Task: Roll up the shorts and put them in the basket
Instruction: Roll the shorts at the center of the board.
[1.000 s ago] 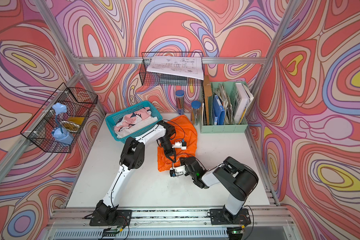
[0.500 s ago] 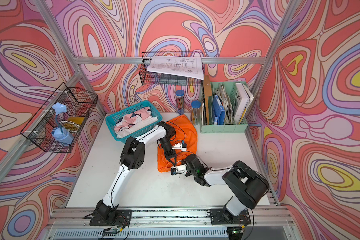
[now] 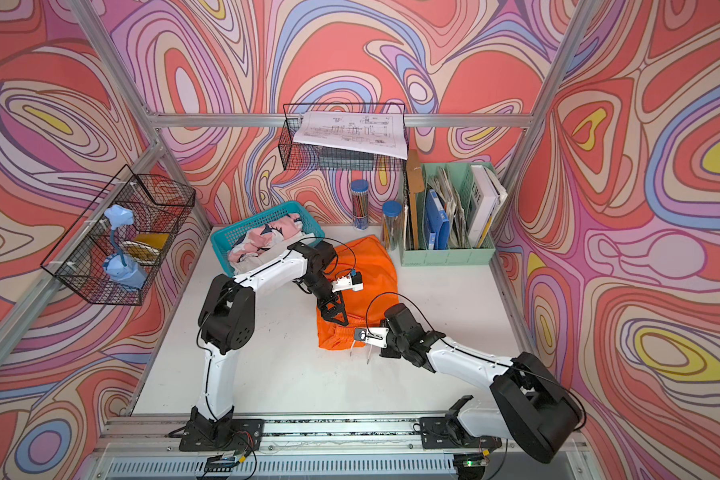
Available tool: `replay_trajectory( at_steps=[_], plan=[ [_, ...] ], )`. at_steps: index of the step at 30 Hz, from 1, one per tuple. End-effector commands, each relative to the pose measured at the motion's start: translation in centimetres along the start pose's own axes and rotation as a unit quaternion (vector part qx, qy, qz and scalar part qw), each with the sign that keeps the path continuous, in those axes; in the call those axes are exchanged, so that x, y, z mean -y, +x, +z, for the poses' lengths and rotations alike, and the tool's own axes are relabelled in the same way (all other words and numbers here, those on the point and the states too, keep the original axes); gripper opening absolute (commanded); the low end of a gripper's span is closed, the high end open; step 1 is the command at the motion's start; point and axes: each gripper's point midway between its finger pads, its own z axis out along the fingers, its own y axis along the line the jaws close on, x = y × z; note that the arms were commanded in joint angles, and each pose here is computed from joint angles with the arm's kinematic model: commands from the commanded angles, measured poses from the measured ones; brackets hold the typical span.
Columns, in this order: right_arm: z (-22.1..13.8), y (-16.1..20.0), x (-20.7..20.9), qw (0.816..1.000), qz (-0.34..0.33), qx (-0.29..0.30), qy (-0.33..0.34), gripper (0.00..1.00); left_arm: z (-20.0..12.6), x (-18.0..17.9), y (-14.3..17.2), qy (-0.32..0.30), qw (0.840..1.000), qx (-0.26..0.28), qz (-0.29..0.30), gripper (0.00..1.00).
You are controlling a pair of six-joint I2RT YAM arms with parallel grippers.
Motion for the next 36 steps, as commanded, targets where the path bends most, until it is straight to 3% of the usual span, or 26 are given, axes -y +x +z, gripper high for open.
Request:
replay_trajectory(
  at_steps=[1, 6, 11, 14, 18, 25, 33, 36],
  plan=[
    [-0.6, -0.7, -0.5, 0.997, 0.064, 0.019, -0.047, 0.00, -4.3, -1.6, -2.2, -0.080, 0.993, 0.089, 0.006, 0.98],
    [-0.7, -1.6, 0.2, 0.988, 0.121, 0.016, -0.098, 0.00, -9.1, -0.9, -2.5, -0.212, 0.958, 0.187, 0.047, 0.98],
    [-0.9, -2.6, 0.1, 0.964, 0.188, 0.010, -0.187, 0.00, -11.1, 2.0, -2.7, -0.279, 0.935, 0.202, 0.089, 0.99],
    [-1.0, -3.0, -0.4, 0.949, 0.216, 0.000, -0.232, 0.00, -10.0, 4.2, -2.6, -0.299, 0.929, 0.173, 0.132, 0.98],
    [-1.0, -3.5, 0.2, 0.911, 0.290, -0.009, -0.293, 0.00, -7.1, 6.3, -1.5, -0.306, 0.926, 0.129, 0.180, 0.98],
    [0.7, -3.0, -0.1, 0.844, 0.384, -0.049, -0.372, 0.00, -1.9, 5.6, 1.6, -0.362, 0.902, 0.037, 0.234, 0.99],
    [1.7, -2.0, 0.0, 0.805, 0.433, -0.075, -0.399, 0.00, 0.3, 3.7, 1.4, -0.422, 0.862, 0.039, 0.279, 0.99],
    [2.1, -1.7, 0.0, 0.790, 0.449, -0.084, -0.409, 0.00, 1.1, 3.3, 1.3, -0.421, 0.856, 0.029, 0.300, 0.99]
  ],
)
